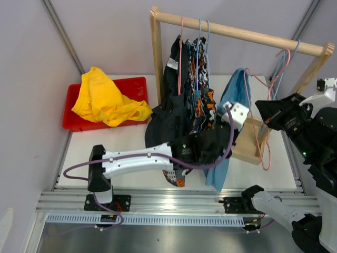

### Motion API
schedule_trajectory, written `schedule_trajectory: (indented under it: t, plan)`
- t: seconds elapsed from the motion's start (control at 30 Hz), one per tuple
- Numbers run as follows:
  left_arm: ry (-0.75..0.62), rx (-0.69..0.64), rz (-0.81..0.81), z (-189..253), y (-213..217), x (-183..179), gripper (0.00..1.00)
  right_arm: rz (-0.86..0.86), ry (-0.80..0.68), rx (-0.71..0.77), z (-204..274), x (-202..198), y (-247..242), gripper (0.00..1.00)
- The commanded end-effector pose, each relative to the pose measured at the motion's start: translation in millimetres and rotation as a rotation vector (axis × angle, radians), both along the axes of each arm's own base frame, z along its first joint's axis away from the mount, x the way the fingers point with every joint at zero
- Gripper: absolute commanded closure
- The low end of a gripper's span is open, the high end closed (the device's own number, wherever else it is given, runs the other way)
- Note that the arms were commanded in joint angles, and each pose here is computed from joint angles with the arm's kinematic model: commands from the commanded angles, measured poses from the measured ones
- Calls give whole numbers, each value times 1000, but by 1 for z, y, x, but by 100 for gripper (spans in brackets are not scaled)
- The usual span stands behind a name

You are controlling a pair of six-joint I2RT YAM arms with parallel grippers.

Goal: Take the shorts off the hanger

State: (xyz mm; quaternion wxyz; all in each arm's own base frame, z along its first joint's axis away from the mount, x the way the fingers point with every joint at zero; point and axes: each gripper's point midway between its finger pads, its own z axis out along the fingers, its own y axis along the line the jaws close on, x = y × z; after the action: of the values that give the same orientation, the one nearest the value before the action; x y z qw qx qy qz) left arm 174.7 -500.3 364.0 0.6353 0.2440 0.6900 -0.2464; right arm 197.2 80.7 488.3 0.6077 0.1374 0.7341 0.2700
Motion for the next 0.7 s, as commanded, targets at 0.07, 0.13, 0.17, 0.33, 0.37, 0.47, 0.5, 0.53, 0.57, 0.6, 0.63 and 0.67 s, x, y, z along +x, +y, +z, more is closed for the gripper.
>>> schedule_trajectory:
  t: [0.07, 0.13, 0.17, 0.33, 0.37, 0.47, 0.5, 0.53, 0.57, 0.6, 0.63, 0.67]
  plan:
    - [-16, -43, -16, 38, 0, 20, 100, 16, -3, 30, 7, -2, 3, 100]
    - [26, -70, -35, 33, 5, 13, 100, -7, -20, 4, 15, 7, 1, 100]
    - [43, -44, -47, 14, 6, 4, 100, -13, -41, 0, 21, 12, 2, 100]
    - [61, -30, -74, -11, 33, -50, 100, -82, -104, -61, 48, 46, 1, 100]
    - [55, -28, -72, -9, 38, -68, 100, -102, -119, -82, 54, 58, 2, 100]
    - [48, -2, -105, -1, 58, -104, 100, -139, -146, -114, 63, 80, 1, 100]
    - [42, 6, -108, 3, 66, -110, 100, -167, -155, -128, 65, 86, -5, 100]
    - [27, 37, -85, 3, 78, -112, 100, -170, -160, -134, 65, 90, -6, 100]
    - [26, 20, -109, 19, 90, -122, 100, -178, -154, -140, 63, 99, -7, 100]
    - [24, 54, -110, 24, 102, -125, 100, -209, -142, -145, 59, 107, -17, 100]
    - [16, 67, -110, 30, 111, -130, 100, -183, -132, -141, 54, 112, -15, 100]
    - [11, 76, -111, 39, 122, -130, 100, -179, -117, -138, 48, 118, -17, 100]
